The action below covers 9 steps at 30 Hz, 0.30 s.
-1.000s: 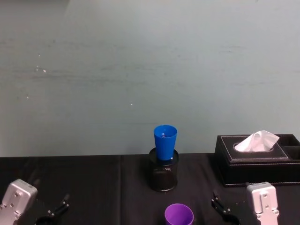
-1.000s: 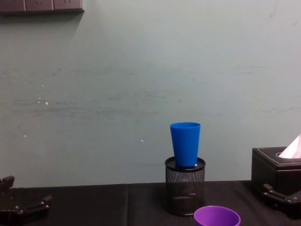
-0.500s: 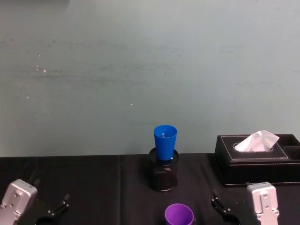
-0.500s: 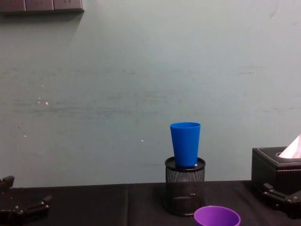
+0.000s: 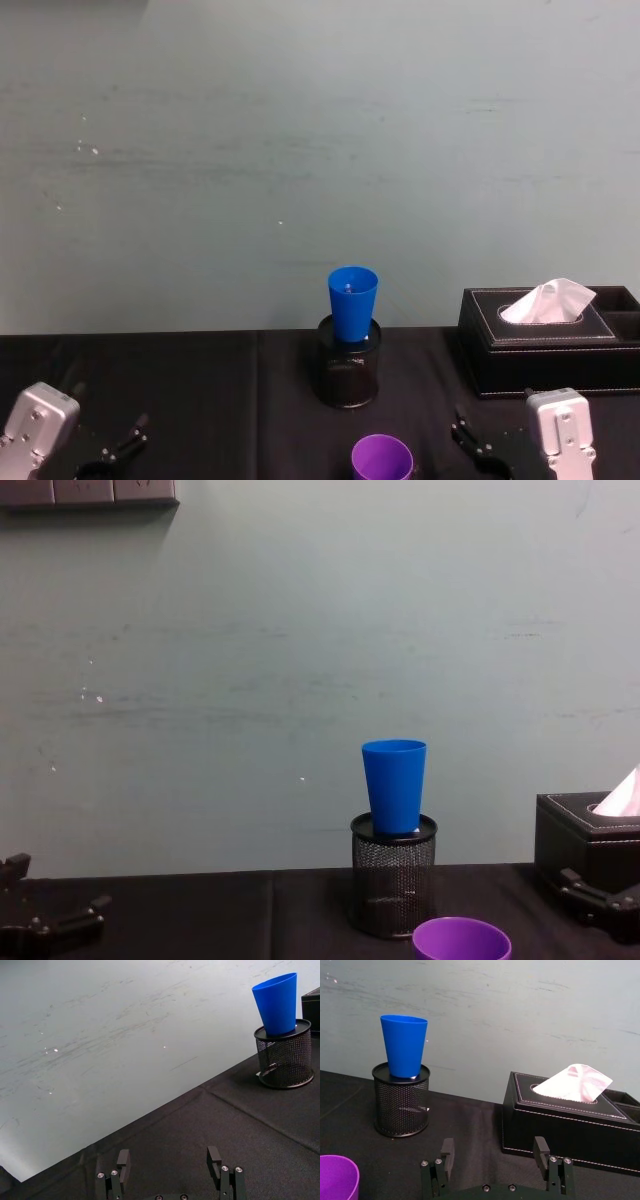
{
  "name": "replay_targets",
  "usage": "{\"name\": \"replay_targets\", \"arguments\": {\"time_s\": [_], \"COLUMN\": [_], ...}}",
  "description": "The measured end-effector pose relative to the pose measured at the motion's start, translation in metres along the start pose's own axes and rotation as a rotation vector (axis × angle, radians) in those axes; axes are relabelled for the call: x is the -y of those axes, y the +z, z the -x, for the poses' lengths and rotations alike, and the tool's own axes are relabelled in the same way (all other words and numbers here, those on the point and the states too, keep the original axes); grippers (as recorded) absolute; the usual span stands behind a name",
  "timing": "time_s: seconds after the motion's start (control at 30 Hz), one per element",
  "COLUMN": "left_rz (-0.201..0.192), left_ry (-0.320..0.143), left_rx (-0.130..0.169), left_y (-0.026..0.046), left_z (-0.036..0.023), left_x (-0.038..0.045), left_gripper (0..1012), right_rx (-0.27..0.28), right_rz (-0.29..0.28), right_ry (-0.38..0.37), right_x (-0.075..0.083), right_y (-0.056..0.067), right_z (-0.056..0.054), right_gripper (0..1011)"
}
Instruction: Pick up one cup with a gripper and tap it against the other cup.
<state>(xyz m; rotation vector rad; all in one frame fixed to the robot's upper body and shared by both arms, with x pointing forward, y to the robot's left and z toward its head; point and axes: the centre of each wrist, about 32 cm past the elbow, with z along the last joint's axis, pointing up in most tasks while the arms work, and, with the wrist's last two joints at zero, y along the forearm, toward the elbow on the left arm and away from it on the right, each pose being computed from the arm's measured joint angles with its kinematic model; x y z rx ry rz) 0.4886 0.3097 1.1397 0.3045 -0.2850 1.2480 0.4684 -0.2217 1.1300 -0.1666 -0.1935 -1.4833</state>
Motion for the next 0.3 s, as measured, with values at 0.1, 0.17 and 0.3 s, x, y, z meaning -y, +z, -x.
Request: {"name": "replay_targets", "arguments": {"time_s": [0.1,0.17,0.3], "left_rz": [0.000,0.000,0.000], "left_ry": [0.000,0.000,0.000], "left_rx": [0.000,0.000,0.000], "left_y": [0.0000,0.0000,0.0000], "left_z": [0.0000,0.0000,0.0000], "left_x": [0.0000,0.0000,0.0000], "left_gripper": [1000,1000,1000], "right_rx": [0.000,0.000,0.000], "right_rz": [0.000,0.000,0.000], "right_ry": [0.000,0.000,0.000], "right_x": [0.0000,0.0000,0.0000], "right_y": [0.0000,0.0000,0.0000], "right_z": [0.0000,0.0000,0.0000], "right_gripper": [1003,1003,1003]}}
